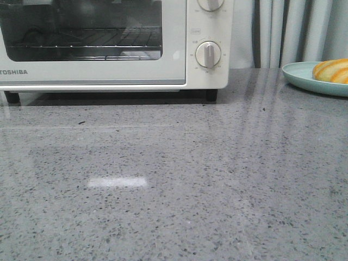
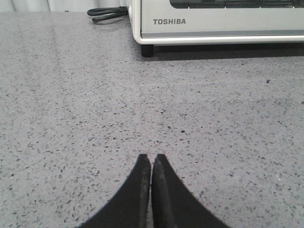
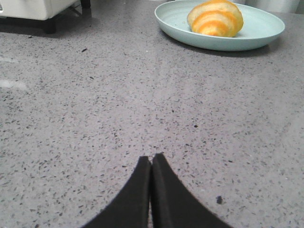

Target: Put bread in oven

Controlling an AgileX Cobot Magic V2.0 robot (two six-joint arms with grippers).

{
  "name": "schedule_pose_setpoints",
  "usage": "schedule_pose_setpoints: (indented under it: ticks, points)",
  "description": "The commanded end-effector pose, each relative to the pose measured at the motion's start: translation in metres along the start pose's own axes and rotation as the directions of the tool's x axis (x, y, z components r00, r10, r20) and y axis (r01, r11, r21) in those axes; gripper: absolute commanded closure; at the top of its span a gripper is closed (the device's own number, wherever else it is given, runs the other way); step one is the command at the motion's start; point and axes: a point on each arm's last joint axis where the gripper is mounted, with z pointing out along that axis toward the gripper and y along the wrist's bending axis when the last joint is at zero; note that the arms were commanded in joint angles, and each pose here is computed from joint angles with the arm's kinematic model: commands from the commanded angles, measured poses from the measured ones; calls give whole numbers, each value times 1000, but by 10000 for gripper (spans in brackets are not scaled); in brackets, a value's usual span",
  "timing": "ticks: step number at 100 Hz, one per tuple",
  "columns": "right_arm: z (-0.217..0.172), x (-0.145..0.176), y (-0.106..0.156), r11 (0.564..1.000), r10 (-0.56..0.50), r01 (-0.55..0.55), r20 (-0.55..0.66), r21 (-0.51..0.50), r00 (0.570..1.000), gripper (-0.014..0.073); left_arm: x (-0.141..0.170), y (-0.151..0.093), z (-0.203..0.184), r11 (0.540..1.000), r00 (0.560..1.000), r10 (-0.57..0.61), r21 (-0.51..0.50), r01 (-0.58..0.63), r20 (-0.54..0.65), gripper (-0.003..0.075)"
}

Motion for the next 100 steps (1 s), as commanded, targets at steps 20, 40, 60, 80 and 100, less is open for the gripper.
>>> schedule_pose_setpoints:
  ticks: [20, 40, 60, 80, 100]
  points:
    - [0, 0, 0, 1000, -18, 18, 46, 4, 999, 644, 2, 0, 0, 1000, 998, -5, -10, 6, 59, 741]
    - [0, 0, 0, 1000, -18, 18, 46, 4, 999, 644, 2, 0, 0, 1000, 998, -5, -10, 6, 59, 741]
    - [0, 0, 0, 1000, -18, 18, 46, 4, 999, 643, 2, 0, 0, 1000, 998, -5, -10, 6, 59, 741]
    - [0, 0, 0, 1000, -26, 25, 48, 6, 999, 644, 1, 1, 0, 1000, 998, -2, -12, 2, 64, 741]
    - [-2, -14, -1, 983, -184, 178, 187, 49, 965, 644, -5, 0, 0, 998, 990, -64, -2, 65, 126, 741]
